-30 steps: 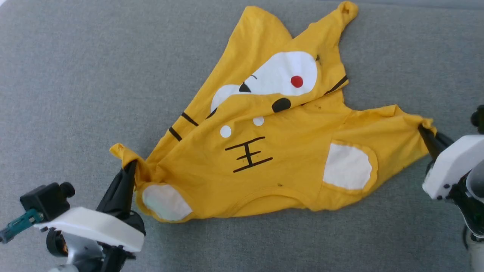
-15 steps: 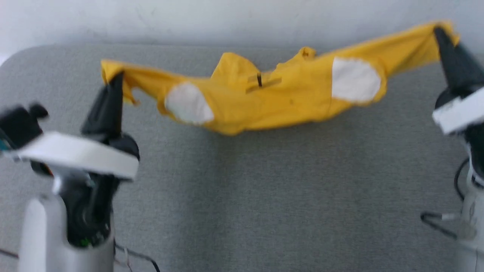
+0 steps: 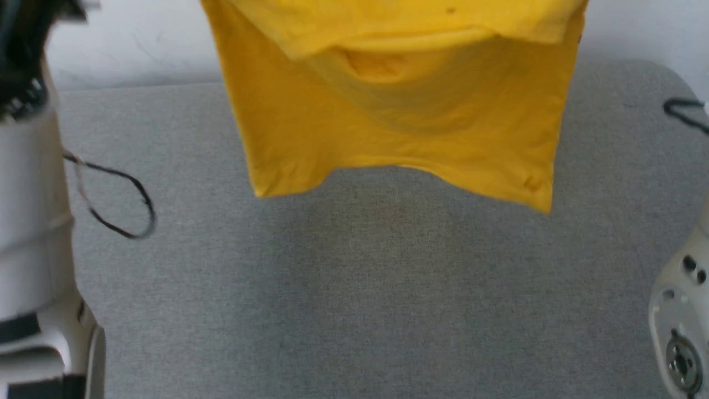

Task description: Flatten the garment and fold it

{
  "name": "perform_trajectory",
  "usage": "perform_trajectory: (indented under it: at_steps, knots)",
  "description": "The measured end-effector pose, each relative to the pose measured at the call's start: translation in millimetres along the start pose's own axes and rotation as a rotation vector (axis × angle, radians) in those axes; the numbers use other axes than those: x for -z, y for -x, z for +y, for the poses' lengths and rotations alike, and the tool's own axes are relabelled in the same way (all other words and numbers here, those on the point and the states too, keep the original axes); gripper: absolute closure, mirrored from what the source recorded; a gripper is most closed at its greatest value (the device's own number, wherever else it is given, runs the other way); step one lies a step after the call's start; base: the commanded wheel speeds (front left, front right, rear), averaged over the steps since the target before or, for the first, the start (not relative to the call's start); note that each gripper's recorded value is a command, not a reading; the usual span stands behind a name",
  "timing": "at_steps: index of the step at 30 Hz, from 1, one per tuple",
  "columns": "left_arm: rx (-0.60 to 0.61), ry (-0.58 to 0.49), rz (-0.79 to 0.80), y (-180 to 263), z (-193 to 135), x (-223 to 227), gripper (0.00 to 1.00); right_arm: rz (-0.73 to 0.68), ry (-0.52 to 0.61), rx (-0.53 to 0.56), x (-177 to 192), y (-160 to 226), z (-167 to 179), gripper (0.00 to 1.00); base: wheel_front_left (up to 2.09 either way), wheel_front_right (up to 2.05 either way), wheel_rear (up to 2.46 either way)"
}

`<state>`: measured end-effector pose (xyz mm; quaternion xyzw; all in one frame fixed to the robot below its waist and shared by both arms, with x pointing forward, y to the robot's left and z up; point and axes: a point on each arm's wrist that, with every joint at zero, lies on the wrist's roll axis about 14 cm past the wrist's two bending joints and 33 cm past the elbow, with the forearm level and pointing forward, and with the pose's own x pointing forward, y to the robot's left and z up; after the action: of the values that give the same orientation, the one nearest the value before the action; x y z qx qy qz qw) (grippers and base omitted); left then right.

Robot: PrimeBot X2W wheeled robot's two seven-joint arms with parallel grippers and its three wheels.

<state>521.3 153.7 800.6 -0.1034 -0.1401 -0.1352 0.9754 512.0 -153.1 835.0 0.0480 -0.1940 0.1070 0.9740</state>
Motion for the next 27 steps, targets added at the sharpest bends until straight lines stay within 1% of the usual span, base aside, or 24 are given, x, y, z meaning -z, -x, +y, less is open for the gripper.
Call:
perform_trajectory:
  at_steps: [3, 5, 9, 13, 15, 17, 21, 25, 27]
  knots:
    - [-0.025, -0.015, 0.051, -21.0, 7.2, 9.3, 1.0, 0.063, 0.029, 0.009, 13.6, -16.0, -2.8, 1.0, 0.0, 0.0, 0.0]
    - [-0.047, -0.003, 0.083, -33.5, 13.0, 19.6, 1.0, 0.101, 0.049, 0.02, 25.5, -25.1, -6.5, 1.0, 0.0, 0.0, 0.0]
    - [-0.077, -0.047, 0.116, -56.2, 24.0, 38.8, 1.0, 0.168, 0.084, 0.044, 54.2, -42.7, -16.6, 1.0, 0.0, 0.0, 0.0]
    - [-0.106, -0.087, 0.077, -80.8, 38.1, 43.1, 1.0, 0.209, 0.13, 0.073, 82.7, -60.4, -28.8, 1.0, 0.0, 0.0, 0.0]
    - [-0.115, -0.101, 0.037, -93.7, 43.1, 41.6, 1.0, 0.217, 0.175, 0.098, 94.2, -69.5, -36.8, 1.0, 0.0, 0.0, 0.0]
    - [-0.117, -0.094, -0.001, -106.2, 47.2, 42.2, 1.0, 0.209, 0.201, 0.121, 101.9, -80.3, -45.2, 1.0, 0.0, 0.0, 0.0]
    - [-0.145, -0.062, -0.056, -127.0, 66.9, 53.9, 1.0, 0.183, 0.244, 0.158, 118.5, -102.2, -59.8, 1.0, 0.0, 0.0, 0.0]
    - [-0.167, -0.019, -0.096, -138.9, 92.6, 80.9, 1.0, 0.185, 0.289, 0.179, 150.7, -118.9, -71.8, 1.0, 0.0, 0.0, 0.0]
    - [-0.175, 0.009, -0.089, -142.0, 105.9, 102.4, 1.0, 0.199, 0.288, 0.19, 171.0, -124.5, -78.6, 1.0, 0.0, 0.0, 0.0]
